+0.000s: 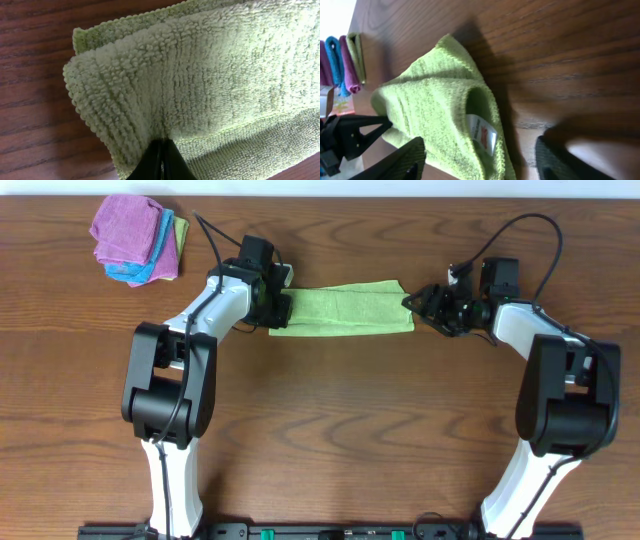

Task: Fold the cloth
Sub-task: 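Regrasp the right end of the folded strip with the right gripper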

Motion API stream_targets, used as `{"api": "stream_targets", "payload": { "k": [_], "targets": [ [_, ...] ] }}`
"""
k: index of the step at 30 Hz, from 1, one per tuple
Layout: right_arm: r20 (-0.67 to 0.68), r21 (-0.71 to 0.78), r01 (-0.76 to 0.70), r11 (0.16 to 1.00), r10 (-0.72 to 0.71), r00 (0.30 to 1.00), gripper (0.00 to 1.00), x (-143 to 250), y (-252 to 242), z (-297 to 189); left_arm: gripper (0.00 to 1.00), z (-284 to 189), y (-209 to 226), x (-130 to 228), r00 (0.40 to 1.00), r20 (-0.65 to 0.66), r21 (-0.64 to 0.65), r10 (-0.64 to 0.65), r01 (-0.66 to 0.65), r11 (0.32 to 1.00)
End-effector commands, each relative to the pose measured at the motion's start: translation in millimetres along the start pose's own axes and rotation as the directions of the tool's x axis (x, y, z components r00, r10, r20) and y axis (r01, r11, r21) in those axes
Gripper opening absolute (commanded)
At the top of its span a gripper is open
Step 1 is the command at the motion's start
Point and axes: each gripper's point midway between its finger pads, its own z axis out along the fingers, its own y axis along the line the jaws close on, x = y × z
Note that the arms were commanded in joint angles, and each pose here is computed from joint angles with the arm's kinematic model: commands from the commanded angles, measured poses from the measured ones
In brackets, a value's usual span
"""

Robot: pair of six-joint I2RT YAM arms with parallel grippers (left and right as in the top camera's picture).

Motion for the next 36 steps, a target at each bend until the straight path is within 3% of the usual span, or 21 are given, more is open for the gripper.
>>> {"api": "stream_targets", "payload": {
  "k": [1, 9, 21, 25, 27, 31, 36],
  "targets": [
    [0.027, 0.064, 0.033, 0.997, -0.035, 0.999, 0.73, -5.9, -9.3, -0.6, 0.06, 15.3, 13.6, 19.4, 0.998, -0.057, -0.049, -0.006, 0.003, 0.999],
    [-0.056, 0.052, 0.017, 0.999, -0.014, 0.998, 0.73, 19.0, -11.9, 31.8, 0.05, 14.8, 15.3, 19.2, 0.998, -0.056, -0.05, -0.01, 0.007, 0.999],
    [-0.045, 0.039, 0.003, 0.999, -0.001, 0.999, 0.66, 18.0, -9.7, 43.1, 0.06, 13.2, 22.0, 18.0, 0.998, -0.05, -0.052, -0.024, 0.022, 0.998],
    [-0.045, 0.031, 0.014, 0.999, -0.013, 0.999, 0.55, 19.2, -3.9, 46.7, 0.06, 12.4, 25.2, 17.5, 0.998, -0.047, -0.053, -0.031, 0.029, 0.998],
    [-0.038, 0.021, 0.028, 0.999, -0.027, 0.999, 0.41, 18.4, 1.8, 49.8, 0.05, 12.3, 25.6, 17.5, 0.998, -0.047, -0.052, -0.033, 0.03, 0.998],
    [-0.01, -0.01, 0.031, 0.999, -0.032, 0.999, 0.01, 12.4, 17.8, 55.7, 0.06, 12.1, 22.6, 17.4, 0.998, -0.047, -0.028, -0.036, 0.034, 0.999],
    [0.012, -0.049, 0.079, 0.996, -0.079, 0.997, 0.02, -6.7, 52.8, 45.1, 0.06, 12.0, 22.4, 19.2, 0.996, -0.053, -0.03, -0.076, 0.075, 0.997]
  ]
}}
